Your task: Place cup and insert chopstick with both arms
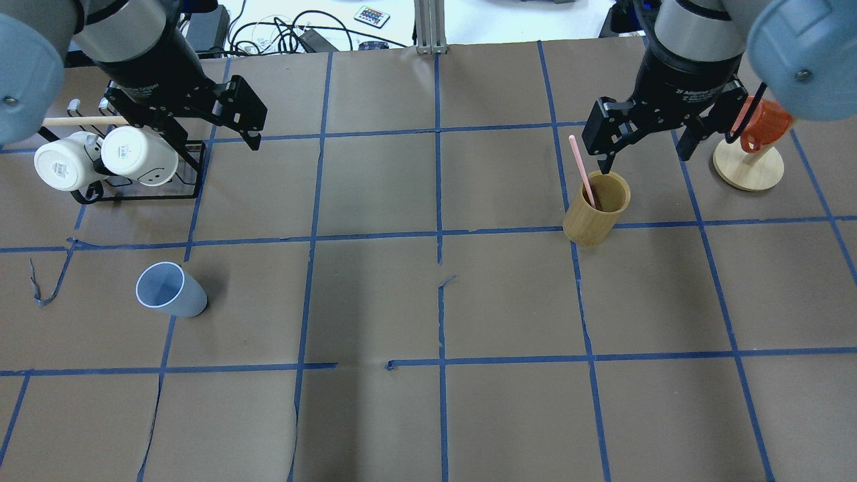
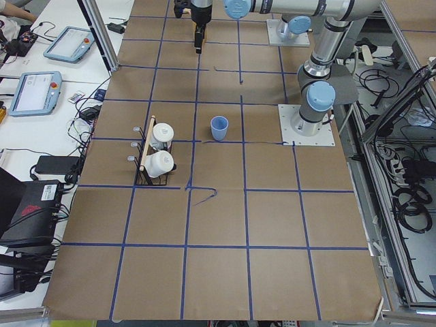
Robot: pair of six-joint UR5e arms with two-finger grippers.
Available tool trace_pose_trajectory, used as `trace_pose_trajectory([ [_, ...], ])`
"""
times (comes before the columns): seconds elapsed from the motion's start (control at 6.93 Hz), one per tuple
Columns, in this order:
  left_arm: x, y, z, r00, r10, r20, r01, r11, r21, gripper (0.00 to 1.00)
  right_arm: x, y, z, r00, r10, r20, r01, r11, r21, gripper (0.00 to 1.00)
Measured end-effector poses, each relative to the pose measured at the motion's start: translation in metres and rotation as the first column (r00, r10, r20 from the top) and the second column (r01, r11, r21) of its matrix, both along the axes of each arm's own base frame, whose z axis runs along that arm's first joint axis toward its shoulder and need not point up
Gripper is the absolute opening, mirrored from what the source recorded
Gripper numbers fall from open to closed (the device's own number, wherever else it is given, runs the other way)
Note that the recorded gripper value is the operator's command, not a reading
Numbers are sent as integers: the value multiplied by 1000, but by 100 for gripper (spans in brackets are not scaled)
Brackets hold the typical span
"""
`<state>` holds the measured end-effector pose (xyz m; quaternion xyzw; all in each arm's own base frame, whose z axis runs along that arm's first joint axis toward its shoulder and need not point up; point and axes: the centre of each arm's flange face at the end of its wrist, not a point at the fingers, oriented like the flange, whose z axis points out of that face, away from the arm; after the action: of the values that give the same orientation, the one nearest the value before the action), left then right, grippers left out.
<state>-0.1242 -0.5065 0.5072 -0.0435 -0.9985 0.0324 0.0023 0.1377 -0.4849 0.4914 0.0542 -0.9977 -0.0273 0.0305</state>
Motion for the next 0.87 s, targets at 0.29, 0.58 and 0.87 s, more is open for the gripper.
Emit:
trace_pose_trajectory([
  [0.29,1,0,0,1000,1,2,-1,1000,0,100,0,0,0,1000,0,0,0,1000,1,100],
  [0.58,3,-1,0,999,-42,7,42,999,-1,100,0,0,0,1000,0,0,0,1000,1,100],
  [0.87,23,-3,-5,998,-67,11,67,998,2,100,0,0,0,1000,-1,0,1,1000,0,100],
])
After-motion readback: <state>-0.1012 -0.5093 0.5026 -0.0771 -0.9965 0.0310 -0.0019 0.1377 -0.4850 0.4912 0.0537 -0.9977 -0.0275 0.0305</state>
